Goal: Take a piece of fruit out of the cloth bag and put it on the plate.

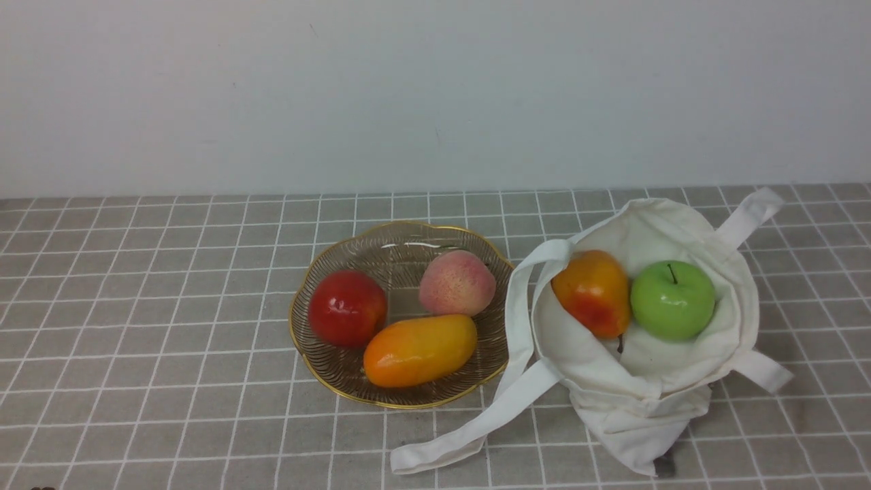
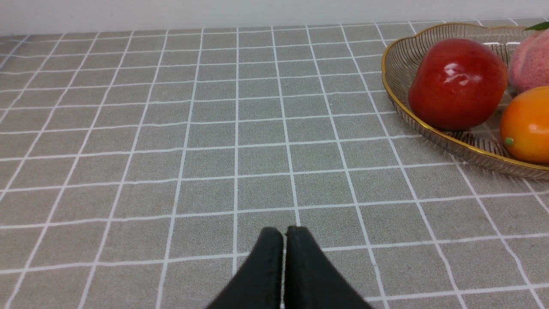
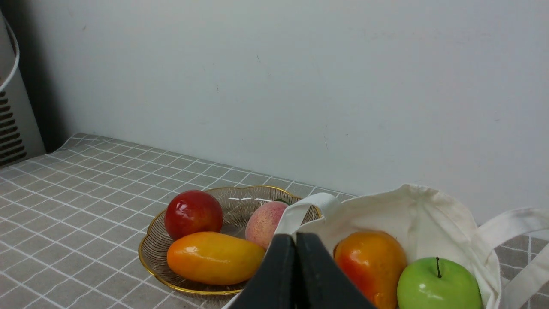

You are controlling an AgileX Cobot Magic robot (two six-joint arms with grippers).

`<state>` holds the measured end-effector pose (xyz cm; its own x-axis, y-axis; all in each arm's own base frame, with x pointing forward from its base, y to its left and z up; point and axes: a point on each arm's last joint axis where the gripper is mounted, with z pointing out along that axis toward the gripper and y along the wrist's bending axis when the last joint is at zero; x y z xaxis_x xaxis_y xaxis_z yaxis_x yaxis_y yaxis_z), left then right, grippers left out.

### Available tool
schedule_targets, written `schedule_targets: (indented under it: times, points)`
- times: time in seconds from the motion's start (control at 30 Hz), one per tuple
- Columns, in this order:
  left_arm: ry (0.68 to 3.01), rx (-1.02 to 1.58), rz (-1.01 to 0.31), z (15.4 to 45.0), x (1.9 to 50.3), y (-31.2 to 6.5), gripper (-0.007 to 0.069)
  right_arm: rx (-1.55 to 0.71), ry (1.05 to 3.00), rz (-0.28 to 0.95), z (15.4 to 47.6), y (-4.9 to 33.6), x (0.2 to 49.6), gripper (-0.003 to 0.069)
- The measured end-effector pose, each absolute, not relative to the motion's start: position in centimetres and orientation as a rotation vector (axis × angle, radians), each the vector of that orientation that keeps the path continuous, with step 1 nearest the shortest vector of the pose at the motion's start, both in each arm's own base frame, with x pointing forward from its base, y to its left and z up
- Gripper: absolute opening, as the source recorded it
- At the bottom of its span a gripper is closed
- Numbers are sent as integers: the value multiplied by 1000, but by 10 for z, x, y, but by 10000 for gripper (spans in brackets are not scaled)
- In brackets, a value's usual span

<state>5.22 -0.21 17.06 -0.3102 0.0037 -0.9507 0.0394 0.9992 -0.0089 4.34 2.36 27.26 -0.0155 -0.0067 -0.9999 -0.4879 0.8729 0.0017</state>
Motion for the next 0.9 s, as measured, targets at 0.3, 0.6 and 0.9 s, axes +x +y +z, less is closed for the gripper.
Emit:
schedule_targets:
  times: [0.3, 0.6, 0.9]
  points:
    - [1886, 31, -35, 171, 52, -2, -8, -411, 1589, 391, 269, 23, 43, -15]
    - [1886, 31, -35, 171, 52, -2, -8, -413, 1598, 389, 268, 23, 43, -15]
    - [1886, 31, -35, 171, 52, -2, -8, -413, 1599, 389, 268, 23, 43, -15]
